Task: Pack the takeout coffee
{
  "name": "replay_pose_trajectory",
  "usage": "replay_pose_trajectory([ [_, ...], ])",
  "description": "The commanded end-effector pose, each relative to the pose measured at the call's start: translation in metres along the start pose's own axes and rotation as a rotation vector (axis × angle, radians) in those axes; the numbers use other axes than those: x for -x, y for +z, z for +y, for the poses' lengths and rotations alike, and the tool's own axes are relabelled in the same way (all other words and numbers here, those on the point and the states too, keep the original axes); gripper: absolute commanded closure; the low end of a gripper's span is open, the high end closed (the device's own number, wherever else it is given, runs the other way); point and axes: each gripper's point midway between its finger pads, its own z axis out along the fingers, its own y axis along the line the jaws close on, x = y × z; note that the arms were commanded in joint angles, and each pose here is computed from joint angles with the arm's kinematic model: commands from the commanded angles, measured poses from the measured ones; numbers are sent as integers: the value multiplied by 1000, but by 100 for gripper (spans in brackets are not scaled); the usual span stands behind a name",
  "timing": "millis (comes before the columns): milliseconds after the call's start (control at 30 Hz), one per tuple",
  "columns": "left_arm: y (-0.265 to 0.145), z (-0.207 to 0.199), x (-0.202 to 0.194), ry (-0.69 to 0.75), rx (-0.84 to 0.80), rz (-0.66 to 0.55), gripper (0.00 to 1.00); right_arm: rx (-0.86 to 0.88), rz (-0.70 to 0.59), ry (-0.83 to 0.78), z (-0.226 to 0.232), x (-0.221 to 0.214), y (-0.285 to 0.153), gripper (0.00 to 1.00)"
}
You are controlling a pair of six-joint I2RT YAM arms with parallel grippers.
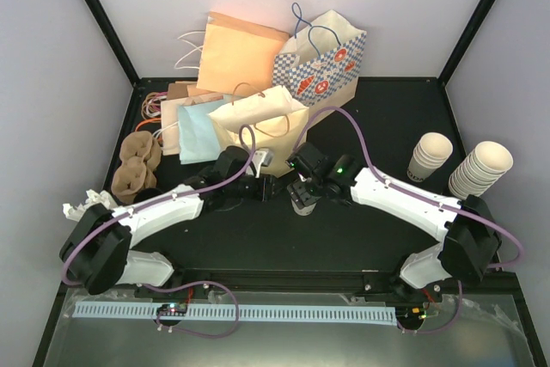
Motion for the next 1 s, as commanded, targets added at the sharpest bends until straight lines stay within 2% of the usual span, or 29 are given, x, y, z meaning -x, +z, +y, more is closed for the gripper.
replay_pose_trajectory([
  [0, 0, -13, 15, 35, -43, -24, 66, 14, -22, 2, 5, 9, -6, 20],
  [467, 7, -14, 10, 25, -72, 3, 66, 1, 10, -10, 3, 2, 0, 23],
  [567, 9, -14, 10, 24, -76, 7, 66, 1, 16, -12, 3, 1, 0, 26],
  [967, 22, -2, 0, 0, -51, 57, 67, -11, 65, -37, 3, -8, 9, 27],
])
